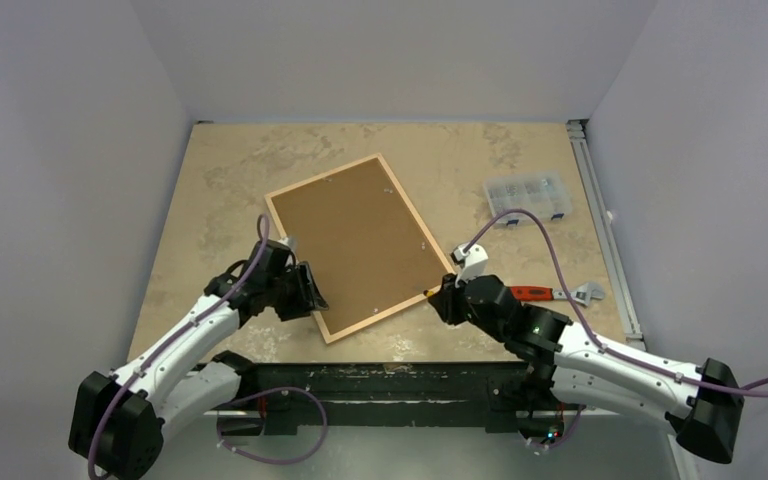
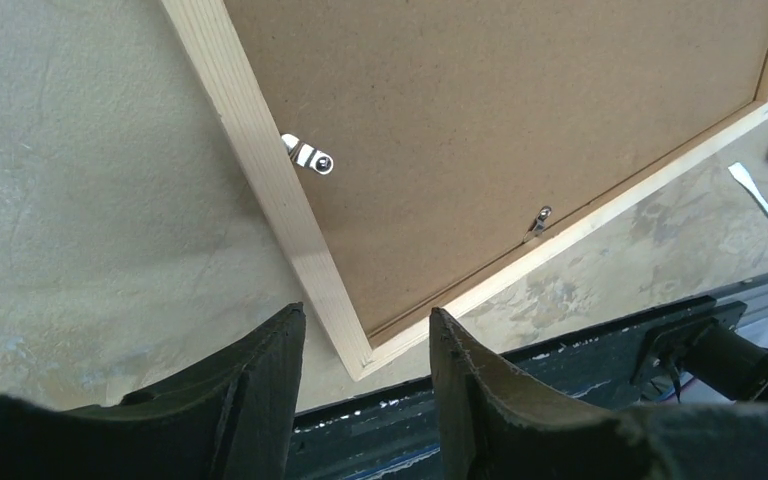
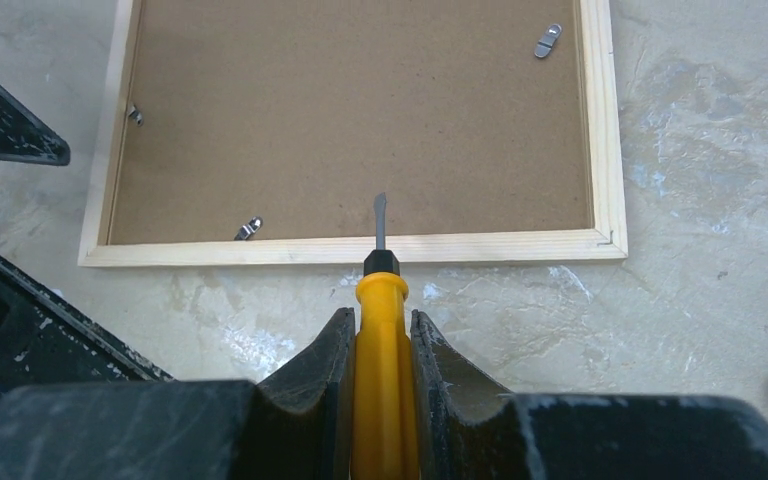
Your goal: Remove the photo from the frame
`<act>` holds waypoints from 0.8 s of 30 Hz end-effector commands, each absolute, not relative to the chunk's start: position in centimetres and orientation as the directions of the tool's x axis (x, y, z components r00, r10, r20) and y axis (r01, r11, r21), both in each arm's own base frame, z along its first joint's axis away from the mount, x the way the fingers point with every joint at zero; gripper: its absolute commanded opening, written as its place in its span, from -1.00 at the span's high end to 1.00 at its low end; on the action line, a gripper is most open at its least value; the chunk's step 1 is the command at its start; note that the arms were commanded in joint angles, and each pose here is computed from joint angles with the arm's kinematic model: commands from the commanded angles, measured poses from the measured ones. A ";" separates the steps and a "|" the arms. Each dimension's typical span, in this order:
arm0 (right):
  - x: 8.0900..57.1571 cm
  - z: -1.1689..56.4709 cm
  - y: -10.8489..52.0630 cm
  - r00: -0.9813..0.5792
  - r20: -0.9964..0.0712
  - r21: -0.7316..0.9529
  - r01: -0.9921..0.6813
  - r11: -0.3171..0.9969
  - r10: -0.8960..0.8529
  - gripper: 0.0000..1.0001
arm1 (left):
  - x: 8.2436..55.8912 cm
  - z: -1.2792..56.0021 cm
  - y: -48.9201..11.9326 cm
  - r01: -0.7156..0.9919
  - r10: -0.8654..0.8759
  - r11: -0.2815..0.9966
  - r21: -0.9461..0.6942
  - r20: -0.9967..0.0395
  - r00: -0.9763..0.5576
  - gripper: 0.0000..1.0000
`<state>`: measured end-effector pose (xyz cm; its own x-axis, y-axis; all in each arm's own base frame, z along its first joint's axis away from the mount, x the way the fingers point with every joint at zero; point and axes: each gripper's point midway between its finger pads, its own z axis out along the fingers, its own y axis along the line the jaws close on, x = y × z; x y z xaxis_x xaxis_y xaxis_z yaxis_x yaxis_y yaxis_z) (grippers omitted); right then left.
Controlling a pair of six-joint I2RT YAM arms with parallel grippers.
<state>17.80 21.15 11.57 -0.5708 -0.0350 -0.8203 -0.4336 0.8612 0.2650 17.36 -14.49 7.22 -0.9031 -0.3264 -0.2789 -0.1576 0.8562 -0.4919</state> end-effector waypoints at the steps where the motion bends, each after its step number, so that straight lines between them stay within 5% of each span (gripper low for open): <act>1: 17.6 12.7 21.5 -0.545 -0.838 0.309 -0.459 0.833 0.010 1.00 | 18.3 7.1 -14.9 -0.199 -0.382 0.850 -0.488 -0.310 -0.871 0.07; 13: 16.4 13.0 21.5 -0.572 -0.817 0.397 -0.455 0.797 0.080 1.00 | 17.4 3.8 -15.4 -0.267 -0.420 0.850 -0.454 -0.279 -0.864 0.17; 24: 16.6 14.2 25.1 -0.594 -0.803 0.436 -0.521 0.734 0.054 1.00 | 16.2 2.1 -16.7 -0.243 -0.368 0.875 -0.419 -0.248 -0.896 0.52</act>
<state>16.13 22.24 11.20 -0.6120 0.0131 -0.7907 -0.4672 0.8008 0.3749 16.03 -15.73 2.46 -0.8971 -0.3657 -0.2478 -0.2492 0.8821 -0.3998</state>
